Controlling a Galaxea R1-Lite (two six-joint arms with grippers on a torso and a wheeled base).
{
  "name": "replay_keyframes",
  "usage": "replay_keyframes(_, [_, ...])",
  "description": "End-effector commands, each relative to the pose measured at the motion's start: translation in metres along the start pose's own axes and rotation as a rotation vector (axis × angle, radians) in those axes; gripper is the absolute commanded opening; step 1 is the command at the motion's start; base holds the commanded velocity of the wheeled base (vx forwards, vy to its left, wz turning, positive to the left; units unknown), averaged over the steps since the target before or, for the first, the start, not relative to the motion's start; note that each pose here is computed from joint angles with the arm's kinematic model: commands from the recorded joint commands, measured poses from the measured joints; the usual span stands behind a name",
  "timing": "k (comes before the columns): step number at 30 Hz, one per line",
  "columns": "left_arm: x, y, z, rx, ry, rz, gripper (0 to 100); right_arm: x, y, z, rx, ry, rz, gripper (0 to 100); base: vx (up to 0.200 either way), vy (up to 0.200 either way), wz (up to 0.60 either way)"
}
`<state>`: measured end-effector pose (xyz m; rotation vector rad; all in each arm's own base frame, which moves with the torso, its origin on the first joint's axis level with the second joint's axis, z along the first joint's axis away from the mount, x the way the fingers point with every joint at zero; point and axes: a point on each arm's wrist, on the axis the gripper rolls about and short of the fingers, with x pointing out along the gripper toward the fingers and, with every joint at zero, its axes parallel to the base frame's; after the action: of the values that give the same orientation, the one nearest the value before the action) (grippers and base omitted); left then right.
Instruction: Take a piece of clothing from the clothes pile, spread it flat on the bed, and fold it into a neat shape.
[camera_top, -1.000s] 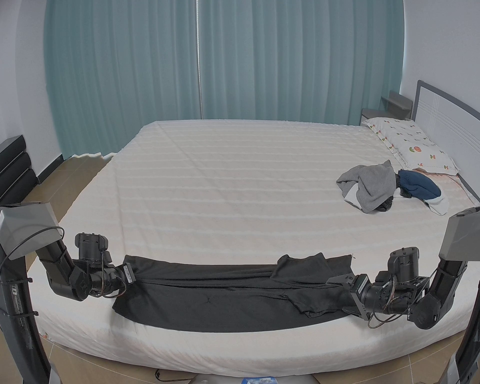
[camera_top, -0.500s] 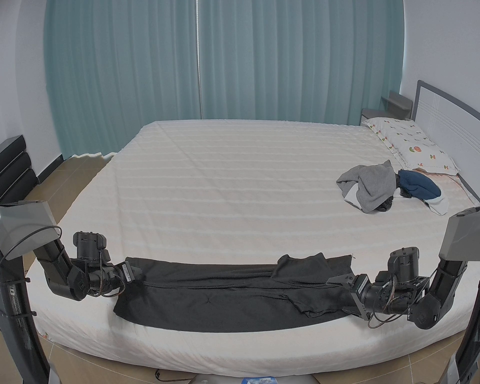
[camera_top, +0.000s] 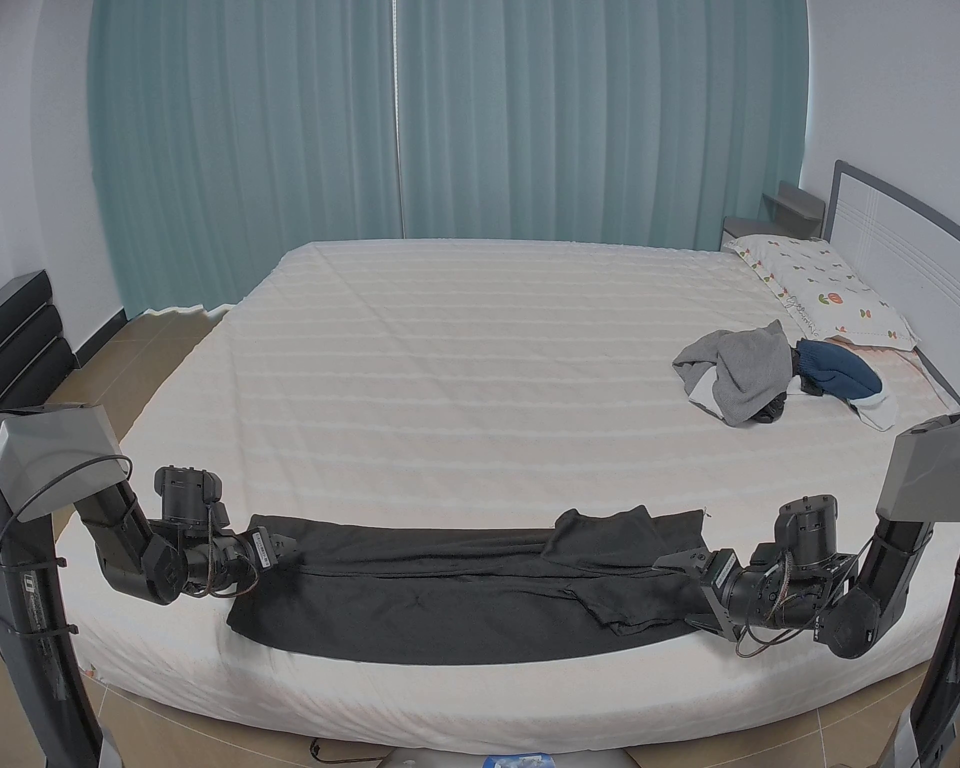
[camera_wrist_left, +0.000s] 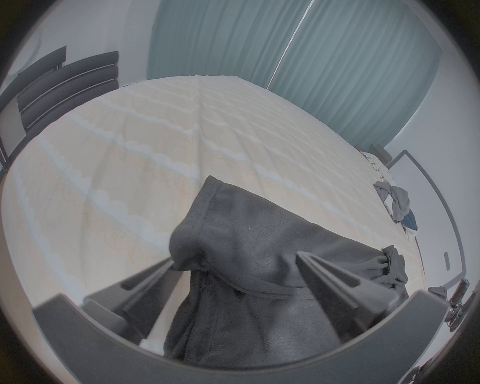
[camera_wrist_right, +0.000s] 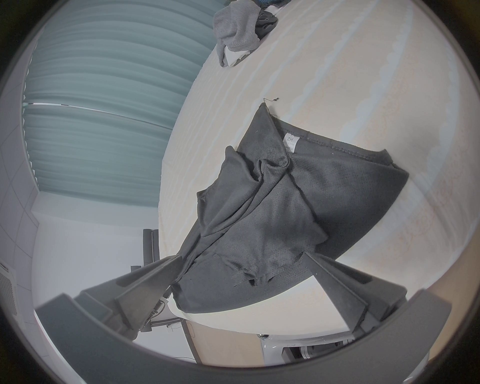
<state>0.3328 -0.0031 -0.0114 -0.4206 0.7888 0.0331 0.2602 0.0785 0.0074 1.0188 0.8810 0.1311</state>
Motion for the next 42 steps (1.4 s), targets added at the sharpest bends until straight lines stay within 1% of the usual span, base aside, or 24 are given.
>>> replay_keyframes(1, [-0.001, -0.003, -0.002, 0.009, 0.007, -0.003, 0, 0.001, 0.000, 0.000, 0.000, 0.001, -0.002, 100, 0.000, 0.000, 0.00])
replay_keyframes(2, [-0.001, -0.004, -0.005, 0.022, -0.005, 0.038, 0, 0.001, 0.000, 0.000, 0.000, 0.001, -0.002, 100, 0.000, 0.000, 0.00])
replay_keyframes(3, [-0.001, -0.004, -0.005, 0.022, -0.005, 0.038, 0, 0.001, 0.000, 0.000, 0.000, 0.001, -0.002, 100, 0.000, 0.000, 0.00])
replay_keyframes(4, [-0.001, -0.006, -0.004, 0.024, -0.033, 0.079, 0, 0.001, 0.000, 0.000, 0.000, 0.001, -0.002, 100, 0.000, 0.000, 0.00])
replay_keyframes(6, [-0.001, -0.007, -0.005, 0.029, -0.047, 0.089, 0, 0.000, -0.001, 0.000, 0.000, 0.002, -0.003, 100, 0.000, 0.000, 0.00])
replay_keyframes(12, [-0.003, -0.010, -0.006, 0.038, -0.069, 0.088, 0, 0.000, -0.001, 0.000, 0.000, 0.002, -0.003, 100, 0.000, 0.000, 0.00])
replay_keyframes(17, [-0.007, -0.012, -0.002, 0.040, -0.090, 0.089, 0, 0.000, -0.001, 0.000, 0.000, 0.002, -0.003, 100, 0.000, 0.000, 0.00])
replay_keyframes(24, [-0.006, -0.015, -0.004, 0.046, -0.084, 0.085, 0, 0.000, 0.000, -0.001, -0.003, 0.003, -0.002, 100, 0.000, 0.000, 0.00])
replay_keyframes(31, [-0.004, -0.018, -0.013, 0.058, -0.053, 0.079, 0, 0.000, 0.000, 0.000, -0.002, 0.001, -0.002, 100, 0.000, 0.000, 0.00])
replay_keyframes(32, [-0.004, -0.018, -0.013, 0.058, -0.053, 0.079, 100, 0.000, 0.000, 0.000, -0.002, 0.001, -0.002, 100, 0.000, 0.000, 0.00])
replay_keyframes(42, [-0.004, -0.026, -0.014, 0.071, -0.056, 0.060, 100, 0.000, -0.001, 0.000, -0.001, -0.001, -0.003, 100, 0.000, 0.000, 0.00])
